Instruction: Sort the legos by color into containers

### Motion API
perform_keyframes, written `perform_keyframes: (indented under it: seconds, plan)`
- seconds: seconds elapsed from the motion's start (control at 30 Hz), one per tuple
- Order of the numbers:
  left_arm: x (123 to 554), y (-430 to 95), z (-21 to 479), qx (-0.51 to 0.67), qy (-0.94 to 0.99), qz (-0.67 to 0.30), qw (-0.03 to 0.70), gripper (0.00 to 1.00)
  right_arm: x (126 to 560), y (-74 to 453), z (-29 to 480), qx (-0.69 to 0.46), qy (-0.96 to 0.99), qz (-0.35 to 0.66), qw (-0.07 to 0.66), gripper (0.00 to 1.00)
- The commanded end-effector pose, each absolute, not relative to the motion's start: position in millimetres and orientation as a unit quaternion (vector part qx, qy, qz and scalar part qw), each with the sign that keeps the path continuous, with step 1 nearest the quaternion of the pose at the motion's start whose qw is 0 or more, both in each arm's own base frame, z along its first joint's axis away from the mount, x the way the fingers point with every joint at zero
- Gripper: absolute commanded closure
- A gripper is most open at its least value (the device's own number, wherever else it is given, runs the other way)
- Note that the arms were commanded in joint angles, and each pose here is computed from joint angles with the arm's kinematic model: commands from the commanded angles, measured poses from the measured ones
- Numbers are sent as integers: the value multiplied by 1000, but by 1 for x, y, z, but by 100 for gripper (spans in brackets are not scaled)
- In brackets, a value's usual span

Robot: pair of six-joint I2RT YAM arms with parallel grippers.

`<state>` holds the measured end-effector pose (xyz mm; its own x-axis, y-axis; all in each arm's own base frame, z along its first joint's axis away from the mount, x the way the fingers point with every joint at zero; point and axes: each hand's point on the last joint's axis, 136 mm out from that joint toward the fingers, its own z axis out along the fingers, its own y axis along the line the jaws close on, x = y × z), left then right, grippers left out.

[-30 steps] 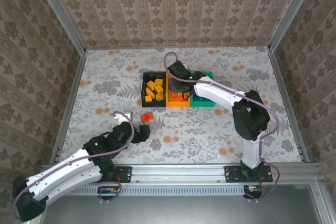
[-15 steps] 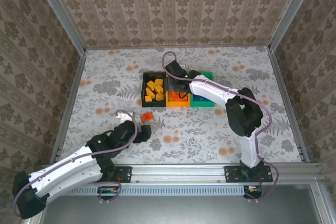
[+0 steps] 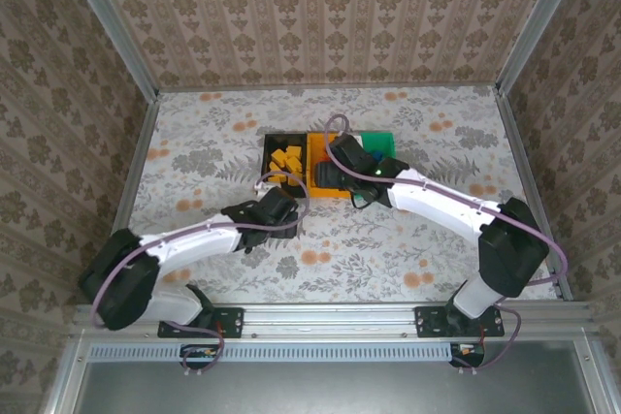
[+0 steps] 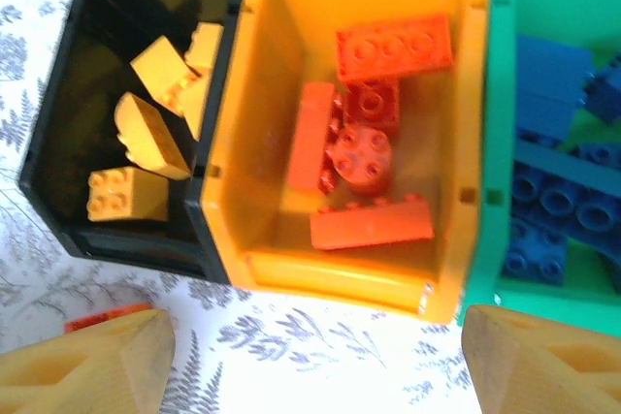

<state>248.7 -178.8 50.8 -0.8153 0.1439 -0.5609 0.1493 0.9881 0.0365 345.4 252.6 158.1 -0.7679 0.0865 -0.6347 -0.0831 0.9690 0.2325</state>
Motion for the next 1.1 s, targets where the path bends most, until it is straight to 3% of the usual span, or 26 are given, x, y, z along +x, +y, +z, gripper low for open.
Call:
perform_keyframes:
  seconds: [0.0, 0.23, 0.47, 0.73, 1.07]
  plan:
    - [275, -185, 54, 73, 944, 2, 321, 1, 341, 242, 170, 19, 924, 132, 359, 20]
    - [286, -178, 26, 55, 952, 19, 300, 5, 333, 232, 176, 22, 918, 135, 373, 20]
    - [273, -176, 6, 49, 960, 6, 274, 22, 333, 227, 179, 27, 915, 134, 380, 19]
    - [259, -179, 2, 56, 962, -4, 265, 35, 337, 221, 177, 38, 915, 128, 382, 19]
    - [251, -190, 33, 72, 953, -24, 292, 37, 335, 216, 174, 47, 914, 129, 381, 19]
